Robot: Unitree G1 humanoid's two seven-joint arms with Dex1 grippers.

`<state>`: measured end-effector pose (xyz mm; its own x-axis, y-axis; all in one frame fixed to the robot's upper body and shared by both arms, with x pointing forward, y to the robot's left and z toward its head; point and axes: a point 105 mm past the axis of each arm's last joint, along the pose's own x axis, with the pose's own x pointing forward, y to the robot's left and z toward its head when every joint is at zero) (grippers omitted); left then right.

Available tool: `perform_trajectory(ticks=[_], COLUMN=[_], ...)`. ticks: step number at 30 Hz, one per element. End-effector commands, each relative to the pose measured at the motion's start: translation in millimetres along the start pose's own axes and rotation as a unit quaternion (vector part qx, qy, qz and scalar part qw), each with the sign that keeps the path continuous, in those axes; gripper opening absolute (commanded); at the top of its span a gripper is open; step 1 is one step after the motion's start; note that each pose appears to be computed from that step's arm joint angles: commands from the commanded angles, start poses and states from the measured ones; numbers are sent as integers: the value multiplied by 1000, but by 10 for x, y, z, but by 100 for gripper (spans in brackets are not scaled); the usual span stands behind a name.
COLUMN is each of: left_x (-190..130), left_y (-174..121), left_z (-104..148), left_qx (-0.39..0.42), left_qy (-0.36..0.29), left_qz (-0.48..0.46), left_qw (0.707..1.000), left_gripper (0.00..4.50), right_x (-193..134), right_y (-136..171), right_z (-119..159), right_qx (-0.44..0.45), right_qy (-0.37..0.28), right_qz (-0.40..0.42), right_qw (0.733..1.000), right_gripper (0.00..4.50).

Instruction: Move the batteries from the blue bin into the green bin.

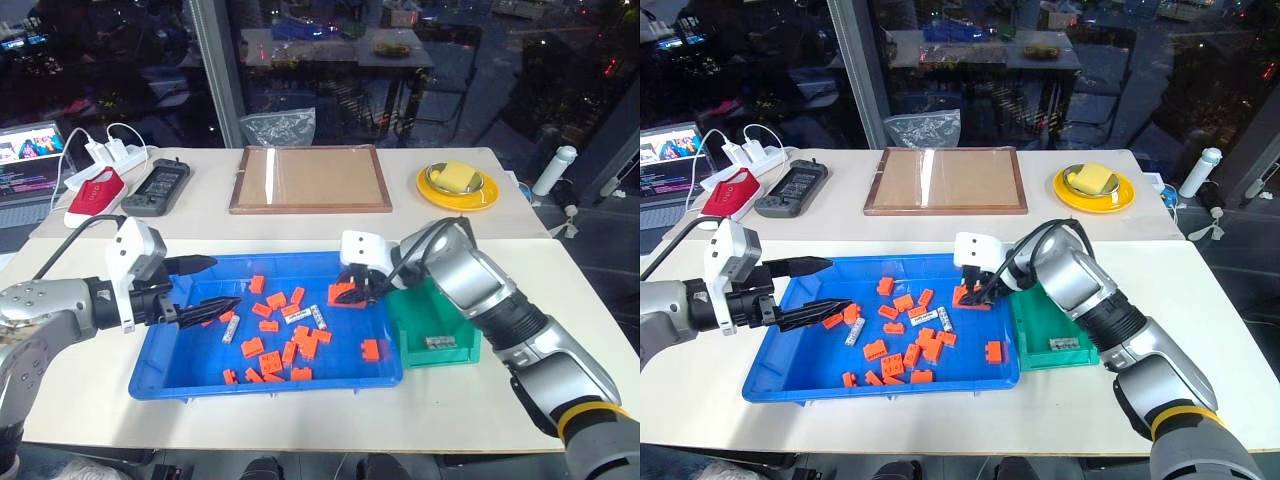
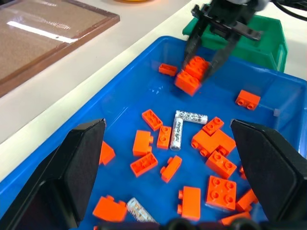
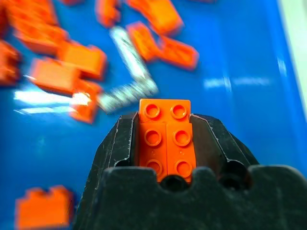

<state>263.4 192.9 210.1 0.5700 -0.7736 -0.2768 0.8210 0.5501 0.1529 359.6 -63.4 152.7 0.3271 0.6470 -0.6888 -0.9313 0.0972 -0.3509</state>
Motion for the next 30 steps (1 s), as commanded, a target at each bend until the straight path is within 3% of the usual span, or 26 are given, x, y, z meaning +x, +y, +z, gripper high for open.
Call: perform_trajectory(ticks=[1,3,5,11,12,18,21,26,30], left_x=[32,53,65,76,78,94,106,123,122], left_y=[-37,-66,-88,-95,-96,-111,-91,-57,-47], left_z=[95,146,170,149,149,189,150,101,99], left_qx=[20,19,20,23,23,24,35,45,47], left_qy=[-11,-19,-20,-8,-8,-13,0,4,4], left_qz=[-16,-27,-35,-42,-43,-54,-49,-38,-38], left_qw=[1000,999,999,999,999,998,998,998,998], left_gripper=[450,450,450,450,450,450,450,450,450], right_x=[-38,-16,-32,-145,-168,-186,-170,-128,-33], right_y=[-225,-313,-397,-530,-499,0,42,66,324], right_z=[89,130,126,239,269,544,673,542,470], right_qx=[40,68,71,69,63,109,130,151,246], right_qy=[-15,-31,-26,-39,-40,-85,-115,-24,26], right_qz=[-60,-86,-114,-153,-146,-24,-43,-119,-38], right_qw=[997,993,991,985,987,990,984,981,968], right_gripper=[134,134,237,435,446,446,446,446,446])
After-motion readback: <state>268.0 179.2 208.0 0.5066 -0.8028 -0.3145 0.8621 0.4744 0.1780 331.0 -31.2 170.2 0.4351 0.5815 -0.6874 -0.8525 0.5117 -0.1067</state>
